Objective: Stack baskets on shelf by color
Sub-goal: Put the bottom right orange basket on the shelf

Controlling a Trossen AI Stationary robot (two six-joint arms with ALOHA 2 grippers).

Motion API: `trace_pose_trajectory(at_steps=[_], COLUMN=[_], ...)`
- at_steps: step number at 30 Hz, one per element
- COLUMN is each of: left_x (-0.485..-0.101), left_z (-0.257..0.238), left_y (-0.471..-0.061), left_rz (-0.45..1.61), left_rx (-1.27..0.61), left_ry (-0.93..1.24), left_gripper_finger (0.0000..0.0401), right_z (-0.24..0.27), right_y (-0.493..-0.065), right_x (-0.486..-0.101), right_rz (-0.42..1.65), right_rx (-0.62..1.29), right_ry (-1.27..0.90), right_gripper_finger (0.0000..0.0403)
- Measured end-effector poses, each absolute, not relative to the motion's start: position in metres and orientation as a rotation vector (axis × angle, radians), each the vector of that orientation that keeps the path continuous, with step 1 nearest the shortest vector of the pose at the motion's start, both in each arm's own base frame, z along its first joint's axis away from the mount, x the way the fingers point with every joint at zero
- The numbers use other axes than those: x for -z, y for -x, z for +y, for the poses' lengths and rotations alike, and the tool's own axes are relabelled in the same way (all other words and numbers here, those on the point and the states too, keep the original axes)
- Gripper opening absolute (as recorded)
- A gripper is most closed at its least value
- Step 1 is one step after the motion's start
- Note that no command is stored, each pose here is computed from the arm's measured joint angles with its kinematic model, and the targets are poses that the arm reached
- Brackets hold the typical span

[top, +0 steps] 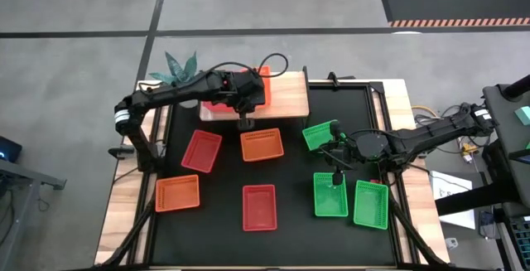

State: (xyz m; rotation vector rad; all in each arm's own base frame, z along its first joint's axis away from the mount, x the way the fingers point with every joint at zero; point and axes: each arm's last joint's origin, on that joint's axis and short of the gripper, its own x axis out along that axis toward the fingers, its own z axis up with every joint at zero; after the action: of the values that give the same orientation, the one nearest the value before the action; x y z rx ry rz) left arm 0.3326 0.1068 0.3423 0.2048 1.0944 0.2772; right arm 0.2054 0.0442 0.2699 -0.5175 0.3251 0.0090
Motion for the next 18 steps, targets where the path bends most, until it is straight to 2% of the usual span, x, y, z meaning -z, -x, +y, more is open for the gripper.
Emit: trace_pose_trajectory(at_steps=[18], left_x=[-0.3351], left_z=[0.1105], left_y=[-0.3383], left_rz=[1.067], left_rx=[-0.300], left_ry=[-0.201], left_gripper_finger=[0.0000], right_z=[0.0442], right_y=[-0.2052], right_x=[-0.2696], right_rz=[0.328], right_rx=[-0.008], right_ry=[0.507], right_gripper_finger=[0.0009])
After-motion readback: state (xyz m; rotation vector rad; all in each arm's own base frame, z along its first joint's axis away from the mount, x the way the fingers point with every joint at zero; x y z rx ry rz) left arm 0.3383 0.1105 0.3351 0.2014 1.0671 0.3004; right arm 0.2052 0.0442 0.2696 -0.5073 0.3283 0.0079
